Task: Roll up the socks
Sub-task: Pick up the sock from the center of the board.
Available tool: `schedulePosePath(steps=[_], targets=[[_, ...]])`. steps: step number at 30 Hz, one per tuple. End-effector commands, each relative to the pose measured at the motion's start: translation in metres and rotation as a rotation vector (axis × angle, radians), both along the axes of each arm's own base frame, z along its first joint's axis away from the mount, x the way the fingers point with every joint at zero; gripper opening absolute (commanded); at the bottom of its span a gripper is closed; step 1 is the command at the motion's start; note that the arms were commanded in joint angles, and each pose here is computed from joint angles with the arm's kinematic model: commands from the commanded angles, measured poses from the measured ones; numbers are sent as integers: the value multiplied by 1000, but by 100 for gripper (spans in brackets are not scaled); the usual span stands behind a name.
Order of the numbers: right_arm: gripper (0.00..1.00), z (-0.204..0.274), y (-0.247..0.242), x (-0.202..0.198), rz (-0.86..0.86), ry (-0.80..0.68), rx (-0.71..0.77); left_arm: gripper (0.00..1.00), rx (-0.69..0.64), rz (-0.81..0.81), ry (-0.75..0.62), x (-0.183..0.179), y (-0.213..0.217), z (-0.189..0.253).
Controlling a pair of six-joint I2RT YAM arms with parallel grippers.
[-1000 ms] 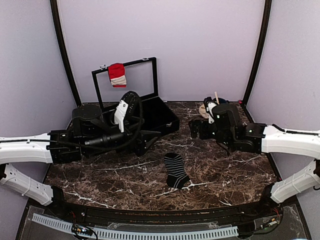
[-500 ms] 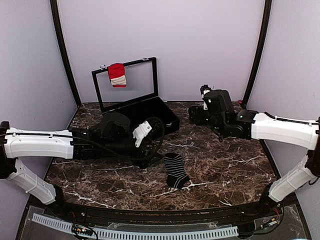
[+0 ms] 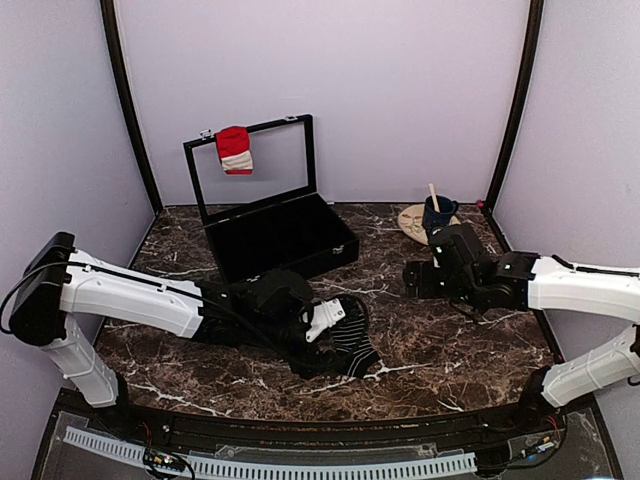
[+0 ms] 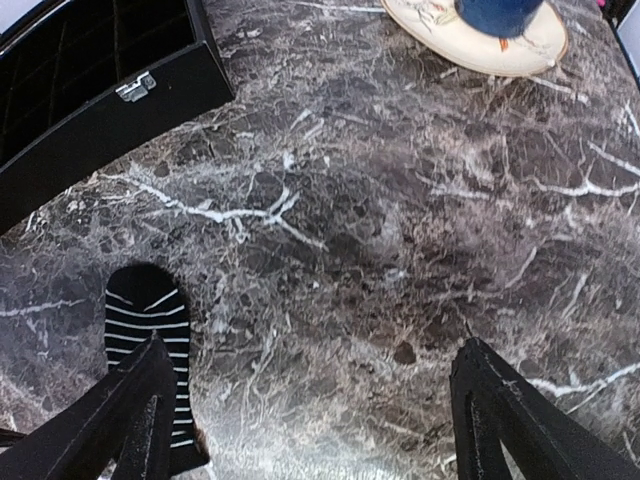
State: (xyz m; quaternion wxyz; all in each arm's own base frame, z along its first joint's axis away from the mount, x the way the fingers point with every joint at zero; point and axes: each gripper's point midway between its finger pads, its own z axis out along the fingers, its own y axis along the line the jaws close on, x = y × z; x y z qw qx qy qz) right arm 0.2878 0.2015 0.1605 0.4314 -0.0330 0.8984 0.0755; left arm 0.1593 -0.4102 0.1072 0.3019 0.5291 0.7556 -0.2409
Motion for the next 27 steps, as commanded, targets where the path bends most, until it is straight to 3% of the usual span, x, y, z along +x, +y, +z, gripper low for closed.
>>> schedulePosePath(steps=[1,10,27], targets=[[87,-10,-7,-15,-12,51,50,71,16,-25,-63,-3,-29,8],[80,-24,-24,-35,2,42,74,63,118,-6,-279,-4,-69,-9],[75,3,-33,-40,-111,42,141,61,112,-18,-399,-5,-26,-36]])
